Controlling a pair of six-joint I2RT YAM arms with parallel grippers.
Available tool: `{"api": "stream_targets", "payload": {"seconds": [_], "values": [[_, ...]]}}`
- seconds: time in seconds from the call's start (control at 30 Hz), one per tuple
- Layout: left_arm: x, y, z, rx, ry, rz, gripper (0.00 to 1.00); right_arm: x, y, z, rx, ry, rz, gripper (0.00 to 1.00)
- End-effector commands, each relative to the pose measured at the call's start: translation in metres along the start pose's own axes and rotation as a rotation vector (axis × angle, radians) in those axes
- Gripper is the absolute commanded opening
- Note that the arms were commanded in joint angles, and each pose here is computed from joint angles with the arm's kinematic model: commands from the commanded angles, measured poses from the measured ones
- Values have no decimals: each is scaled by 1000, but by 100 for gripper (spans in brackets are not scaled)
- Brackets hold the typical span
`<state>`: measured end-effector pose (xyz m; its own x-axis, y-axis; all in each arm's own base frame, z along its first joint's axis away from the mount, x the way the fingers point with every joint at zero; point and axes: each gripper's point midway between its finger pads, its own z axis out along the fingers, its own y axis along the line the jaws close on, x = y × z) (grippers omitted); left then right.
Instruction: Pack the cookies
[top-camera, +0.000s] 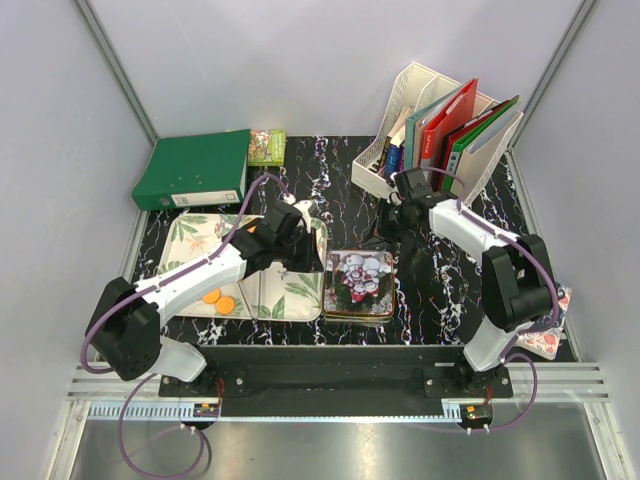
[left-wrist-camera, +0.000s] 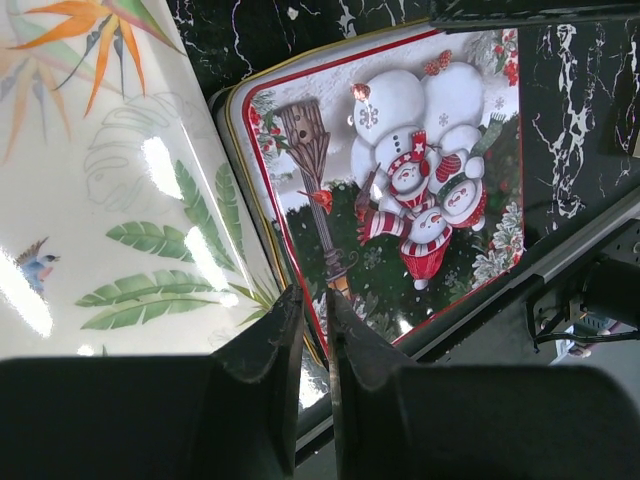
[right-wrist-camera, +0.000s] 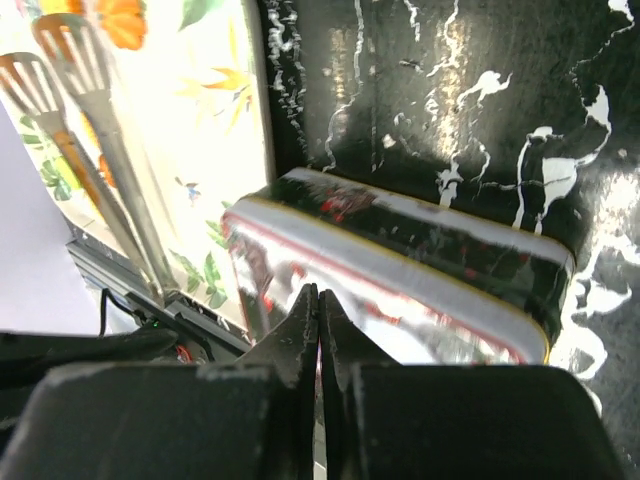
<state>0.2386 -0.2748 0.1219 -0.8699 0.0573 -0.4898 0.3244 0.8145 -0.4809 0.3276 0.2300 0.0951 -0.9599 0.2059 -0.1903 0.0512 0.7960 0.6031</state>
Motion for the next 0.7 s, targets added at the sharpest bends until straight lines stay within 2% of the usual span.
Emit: {"api": "stream_targets", "payload": {"seconds": [0.0,0.2,0.4,0.67], "values": [[-8,-6,-9,22,-46,14,18,-9,19,-32,-26,-88,-34,0],[-4,-5,-7,32,-35,12,18,22,9,-37,-44,-39,-24,0],[-2,-8,-2,52,-22,6,18,48,-14,-24,-30,7,15,0],[-2,-9,-3,55,-18,6,18,46,-41,9,46,48,43,0]]}}
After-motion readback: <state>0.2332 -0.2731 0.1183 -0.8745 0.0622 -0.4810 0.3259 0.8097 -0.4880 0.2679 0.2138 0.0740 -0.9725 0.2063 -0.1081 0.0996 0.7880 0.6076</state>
